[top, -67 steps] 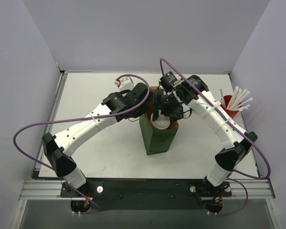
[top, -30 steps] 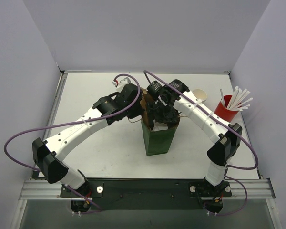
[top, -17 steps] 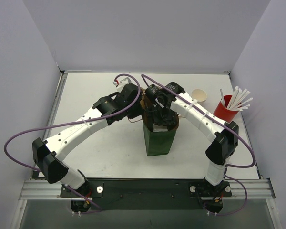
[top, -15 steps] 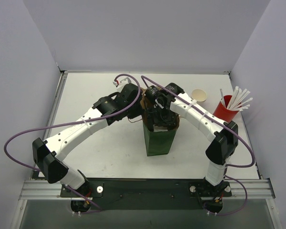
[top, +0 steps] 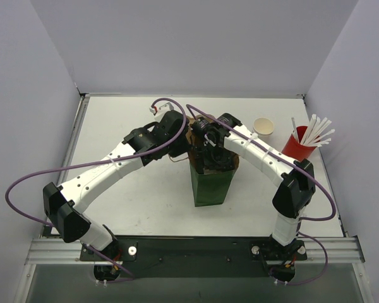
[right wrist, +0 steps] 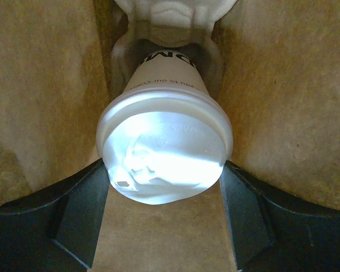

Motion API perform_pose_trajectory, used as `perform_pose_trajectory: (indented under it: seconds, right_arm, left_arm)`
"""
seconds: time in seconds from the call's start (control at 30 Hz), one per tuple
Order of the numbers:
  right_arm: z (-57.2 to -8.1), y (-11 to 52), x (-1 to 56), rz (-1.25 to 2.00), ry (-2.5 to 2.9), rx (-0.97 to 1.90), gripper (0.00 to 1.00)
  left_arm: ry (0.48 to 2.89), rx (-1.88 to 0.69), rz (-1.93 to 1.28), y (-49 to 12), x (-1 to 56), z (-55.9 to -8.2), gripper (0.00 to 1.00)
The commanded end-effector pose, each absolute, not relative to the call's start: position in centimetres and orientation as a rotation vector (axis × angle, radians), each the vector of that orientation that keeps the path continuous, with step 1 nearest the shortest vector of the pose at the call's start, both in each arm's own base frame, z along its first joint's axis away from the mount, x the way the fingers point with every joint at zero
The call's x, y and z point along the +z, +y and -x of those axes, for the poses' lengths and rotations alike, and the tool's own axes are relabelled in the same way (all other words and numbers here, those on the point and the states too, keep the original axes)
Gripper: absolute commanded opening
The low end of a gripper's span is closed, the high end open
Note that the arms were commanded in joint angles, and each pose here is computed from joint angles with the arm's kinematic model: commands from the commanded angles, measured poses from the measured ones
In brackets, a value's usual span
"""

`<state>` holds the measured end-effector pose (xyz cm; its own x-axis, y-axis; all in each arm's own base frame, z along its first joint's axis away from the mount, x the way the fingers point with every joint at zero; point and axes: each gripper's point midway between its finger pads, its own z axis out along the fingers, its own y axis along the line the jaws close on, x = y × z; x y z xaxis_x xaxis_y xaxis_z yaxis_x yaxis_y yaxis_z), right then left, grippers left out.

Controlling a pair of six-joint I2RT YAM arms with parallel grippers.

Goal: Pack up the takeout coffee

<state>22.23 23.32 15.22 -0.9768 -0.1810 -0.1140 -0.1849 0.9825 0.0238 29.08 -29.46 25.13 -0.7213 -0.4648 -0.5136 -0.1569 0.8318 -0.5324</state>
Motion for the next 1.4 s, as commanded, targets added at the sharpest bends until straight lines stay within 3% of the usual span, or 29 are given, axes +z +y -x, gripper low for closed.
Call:
perform_pose_trajectory:
  seconds: [0.0,1.37]
  right_arm:
    - [-21.3,22.5,15.0,0.292,3.042,-0.002,0.46]
    - [-21.7,21.9,11.8,0.284,3.063,-0.055,0.46]
  left_arm:
    - [2.319,-0.659,0.452,-29.6,26.7,-28.9,0.00]
    - [2.318,-0.694,0.420,-29.7,27.0,-28.5,0.00]
